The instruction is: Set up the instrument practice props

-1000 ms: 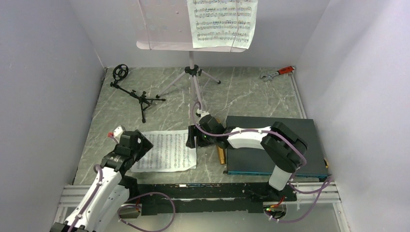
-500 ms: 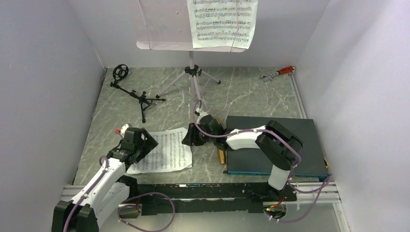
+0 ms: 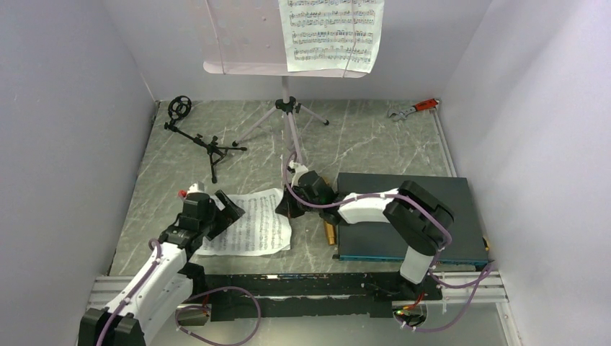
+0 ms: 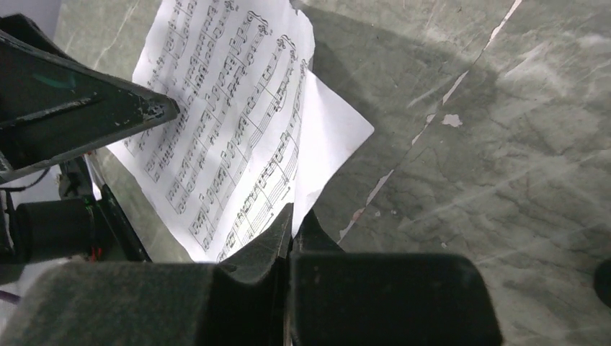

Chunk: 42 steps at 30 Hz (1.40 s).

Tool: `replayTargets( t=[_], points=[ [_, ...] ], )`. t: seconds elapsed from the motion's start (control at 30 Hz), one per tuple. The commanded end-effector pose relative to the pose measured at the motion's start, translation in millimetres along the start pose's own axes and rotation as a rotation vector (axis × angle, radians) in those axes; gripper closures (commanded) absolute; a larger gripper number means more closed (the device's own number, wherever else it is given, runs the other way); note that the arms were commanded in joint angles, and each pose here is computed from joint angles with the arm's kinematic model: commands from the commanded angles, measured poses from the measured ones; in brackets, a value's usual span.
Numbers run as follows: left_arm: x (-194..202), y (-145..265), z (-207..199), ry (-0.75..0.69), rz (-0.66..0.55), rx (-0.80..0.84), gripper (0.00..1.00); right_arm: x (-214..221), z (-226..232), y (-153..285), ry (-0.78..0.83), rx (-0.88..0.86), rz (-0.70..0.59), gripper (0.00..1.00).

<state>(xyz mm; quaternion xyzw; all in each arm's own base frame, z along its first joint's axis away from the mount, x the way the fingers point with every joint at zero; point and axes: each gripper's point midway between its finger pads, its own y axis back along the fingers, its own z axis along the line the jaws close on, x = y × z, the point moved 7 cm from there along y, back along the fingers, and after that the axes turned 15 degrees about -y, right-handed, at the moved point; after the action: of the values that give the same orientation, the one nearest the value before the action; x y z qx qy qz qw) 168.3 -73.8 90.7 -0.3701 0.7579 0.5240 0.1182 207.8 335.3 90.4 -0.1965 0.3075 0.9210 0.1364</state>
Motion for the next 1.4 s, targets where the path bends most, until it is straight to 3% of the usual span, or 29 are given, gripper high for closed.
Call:
replayTargets(
  t=[0.0, 0.13, 0.4, 0.53, 0.67, 0.9, 1.37],
  points=[
    [-14, 13, -21, -0.077, -0.043, 0.151, 0.07, -31, 34, 21, 0.163, -0.050, -0.105, 1.00],
    [-32, 28, -38, -0.156, -0.068, 0.222, 0.07, -46, 49, 44, 0.259, -0.058, -0.123, 1.00],
    [-74, 63, -74, -0.327, -0.056, 0.310, 0.07, -67, 78, 90, 0.443, -0.125, 0.039, 1.00],
    [-98, 92, -102, -0.447, -0.114, 0.466, 0.07, -81, 86, 119, 0.466, -0.205, 0.119, 1.00],
    [-119, 134, -130, -0.678, -0.218, 0.666, 0.07, -85, 91, 147, 0.495, -0.296, 0.184, 1.00],
    [-123, 167, -151, -0.932, -0.265, 0.939, 0.07, -79, 113, 180, 0.552, -0.437, 0.244, 1.00],
    [-108, 169, -173, -1.011, -0.130, 1.326, 0.07, -83, 147, 208, 0.561, -0.585, 0.263, 1.00]
  ],
)
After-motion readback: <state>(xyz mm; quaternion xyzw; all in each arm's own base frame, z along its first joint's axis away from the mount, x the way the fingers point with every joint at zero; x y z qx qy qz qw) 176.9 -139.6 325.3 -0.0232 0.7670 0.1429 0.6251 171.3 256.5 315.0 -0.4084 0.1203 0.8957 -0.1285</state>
